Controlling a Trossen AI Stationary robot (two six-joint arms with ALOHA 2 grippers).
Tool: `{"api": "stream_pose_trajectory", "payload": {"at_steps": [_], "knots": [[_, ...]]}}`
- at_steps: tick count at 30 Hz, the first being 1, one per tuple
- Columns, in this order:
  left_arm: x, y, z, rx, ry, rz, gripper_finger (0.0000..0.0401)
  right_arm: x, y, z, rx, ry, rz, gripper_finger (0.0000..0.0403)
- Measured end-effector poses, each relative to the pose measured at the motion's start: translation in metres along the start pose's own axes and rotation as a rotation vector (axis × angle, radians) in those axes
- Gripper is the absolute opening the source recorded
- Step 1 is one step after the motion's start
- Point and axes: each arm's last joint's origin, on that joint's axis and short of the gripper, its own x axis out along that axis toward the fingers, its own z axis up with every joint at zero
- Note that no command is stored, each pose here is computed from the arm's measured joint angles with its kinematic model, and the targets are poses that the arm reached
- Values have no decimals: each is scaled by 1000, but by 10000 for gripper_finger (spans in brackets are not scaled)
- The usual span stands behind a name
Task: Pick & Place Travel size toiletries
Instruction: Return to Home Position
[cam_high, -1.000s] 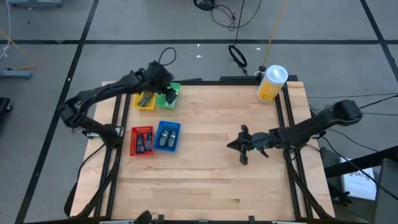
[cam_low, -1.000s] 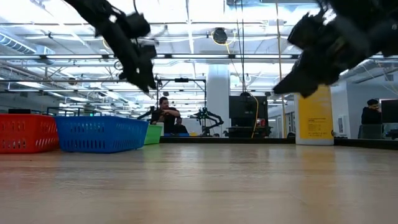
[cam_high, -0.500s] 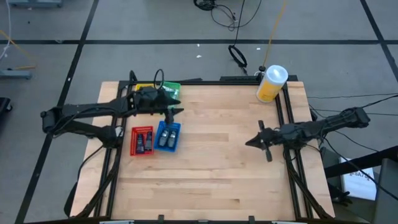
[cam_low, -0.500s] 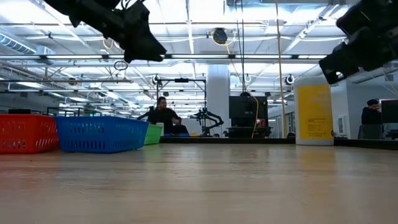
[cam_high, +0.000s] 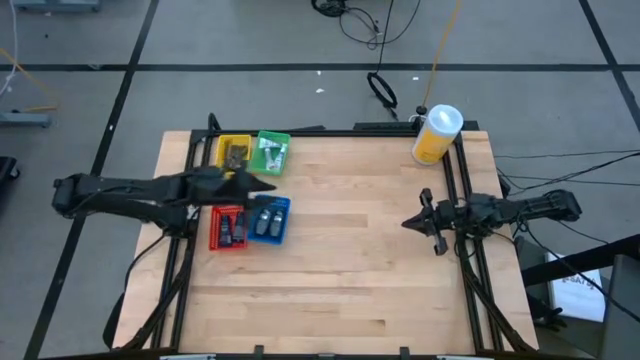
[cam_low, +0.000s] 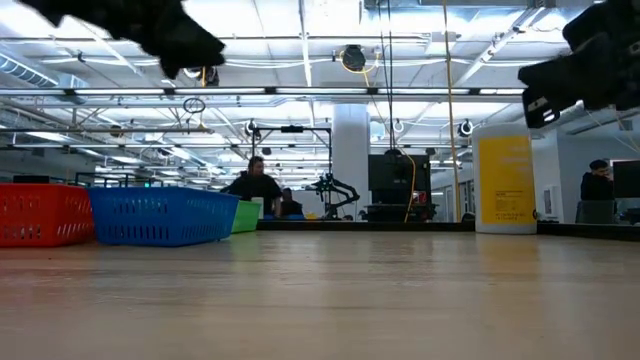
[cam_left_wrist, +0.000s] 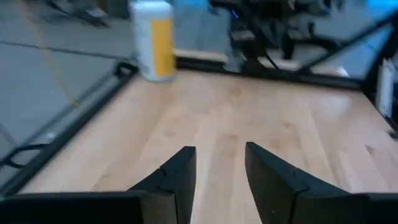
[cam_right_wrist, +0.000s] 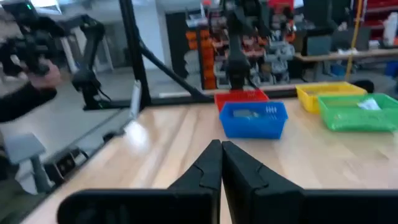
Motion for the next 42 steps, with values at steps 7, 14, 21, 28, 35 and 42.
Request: {"api": "stream_pose_trajectory", "payload": {"at_steps": [7,14,21,28,35,42], "knots": [[-52,5,-37,-54,-179,58,127,1,-1,-1,-2,5,-18,3],[-75,9,-45,-76,-302,45,127,1,-1,-1,-2,5,-18,4],[-77,9,-43,-79,-324,43,127,1,-1,-1,-2,6,-18,2],[-79,8,-47,-108,-300,28,127,1,-1,-1,-2,6,-18,4],[-79,7,-71,-48,-557,-34,127,1,-1,-1,-2,6,-17,3],[-69,4,-103,21,-579,-92,127,1,-1,-1,-2,6,-17,4]]}}
